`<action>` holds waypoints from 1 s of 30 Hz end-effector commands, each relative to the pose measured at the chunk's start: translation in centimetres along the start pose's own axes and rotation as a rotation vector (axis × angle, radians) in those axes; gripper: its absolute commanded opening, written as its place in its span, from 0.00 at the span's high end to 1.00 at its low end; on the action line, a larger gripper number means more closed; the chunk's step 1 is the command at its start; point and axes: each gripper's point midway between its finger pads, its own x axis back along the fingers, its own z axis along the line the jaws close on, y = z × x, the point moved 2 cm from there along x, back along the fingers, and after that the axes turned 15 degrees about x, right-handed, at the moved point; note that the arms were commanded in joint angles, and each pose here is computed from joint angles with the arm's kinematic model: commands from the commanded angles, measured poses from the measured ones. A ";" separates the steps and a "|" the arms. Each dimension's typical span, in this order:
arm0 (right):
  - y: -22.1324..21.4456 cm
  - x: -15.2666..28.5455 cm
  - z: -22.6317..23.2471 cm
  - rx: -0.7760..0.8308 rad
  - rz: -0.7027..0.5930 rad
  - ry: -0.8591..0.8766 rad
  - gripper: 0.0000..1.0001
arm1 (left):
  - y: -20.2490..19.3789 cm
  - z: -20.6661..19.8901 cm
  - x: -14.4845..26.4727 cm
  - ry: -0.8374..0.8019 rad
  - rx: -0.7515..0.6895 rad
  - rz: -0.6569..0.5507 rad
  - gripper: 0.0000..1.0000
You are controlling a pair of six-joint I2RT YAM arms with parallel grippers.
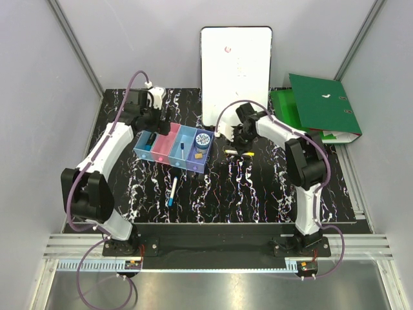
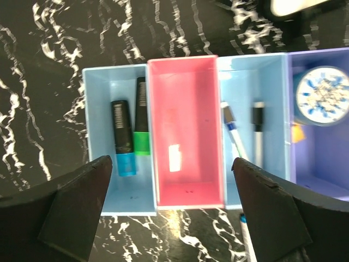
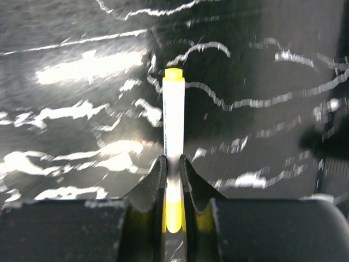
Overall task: Sort the stationery into containers
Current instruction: Pick up the drawer from the corner of the board, then move the storage box to the center of the board.
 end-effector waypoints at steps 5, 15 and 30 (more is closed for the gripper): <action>2.2 8.0 -0.8 -0.068 -0.008 -0.216 1.00 | 1.0 -3.2 4.8 -0.185 -0.005 -0.073 0.01; 5.1 16.7 -1.5 -0.120 -0.088 -0.516 1.00 | 0.5 -9.3 8.2 -0.533 -0.012 -0.086 0.04; 9.9 24.7 1.2 0.056 -0.097 -0.748 1.00 | 4.8 -22.0 7.9 -1.018 0.005 -0.092 0.10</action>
